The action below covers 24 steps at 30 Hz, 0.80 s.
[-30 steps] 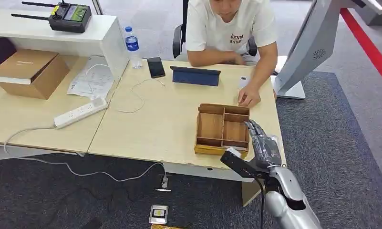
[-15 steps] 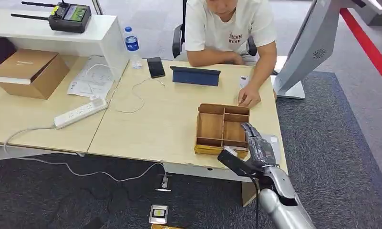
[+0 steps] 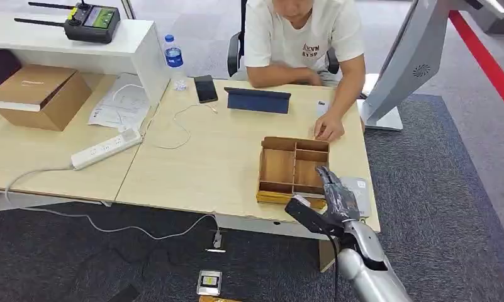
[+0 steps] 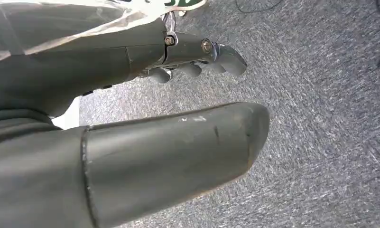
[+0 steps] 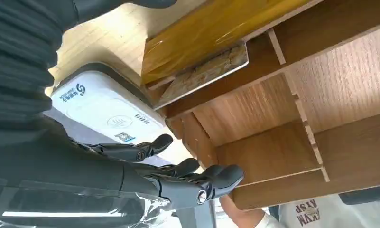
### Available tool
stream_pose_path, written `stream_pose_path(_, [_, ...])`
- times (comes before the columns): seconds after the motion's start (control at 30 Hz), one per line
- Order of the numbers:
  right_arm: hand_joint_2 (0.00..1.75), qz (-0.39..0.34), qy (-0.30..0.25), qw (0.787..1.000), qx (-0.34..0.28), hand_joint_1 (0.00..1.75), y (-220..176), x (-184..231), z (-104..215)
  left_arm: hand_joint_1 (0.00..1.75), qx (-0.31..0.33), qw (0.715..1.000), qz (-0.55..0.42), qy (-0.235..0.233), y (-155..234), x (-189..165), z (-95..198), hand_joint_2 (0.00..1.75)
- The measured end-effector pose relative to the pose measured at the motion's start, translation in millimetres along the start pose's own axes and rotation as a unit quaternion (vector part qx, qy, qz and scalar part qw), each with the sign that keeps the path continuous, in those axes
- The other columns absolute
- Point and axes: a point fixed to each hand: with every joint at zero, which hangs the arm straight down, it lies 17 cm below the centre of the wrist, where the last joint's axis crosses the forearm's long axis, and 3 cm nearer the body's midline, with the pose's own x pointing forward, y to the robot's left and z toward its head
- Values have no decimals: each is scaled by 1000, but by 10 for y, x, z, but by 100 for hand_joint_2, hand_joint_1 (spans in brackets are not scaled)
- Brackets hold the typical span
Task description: Pass the card to the sensor for recognition and then transmit it.
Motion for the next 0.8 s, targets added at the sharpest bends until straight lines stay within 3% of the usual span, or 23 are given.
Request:
stream_pose_path(0.2, [175,-1,3,1000,5,0,38,-17,-2,0,0,1000,0,0,0,-1,0,0])
stream_pose_path(0.23, [175,-1,4,1000,6,7,44,-26,-1,0,0,1000,0,0,-1,-2,0,0])
stream_pose_path(0.27, [175,-2,5,1000,7,98,49,-31,0,0,0,1000,0,0,-1,-1,0,0])
stream_pose_path(0.3, [175,-4,6,1000,7,162,53,-40,1,0,1,1000,0,-1,0,-1,0,0])
stream_pose_path(0.33, [175,-5,7,1000,8,171,58,-48,1,0,1,1000,0,-2,3,3,0,0])
stream_pose_path(0.8, [175,-23,5,1000,14,175,61,-44,-13,0,-8,1000,-4,-2,-38,0,8,0])
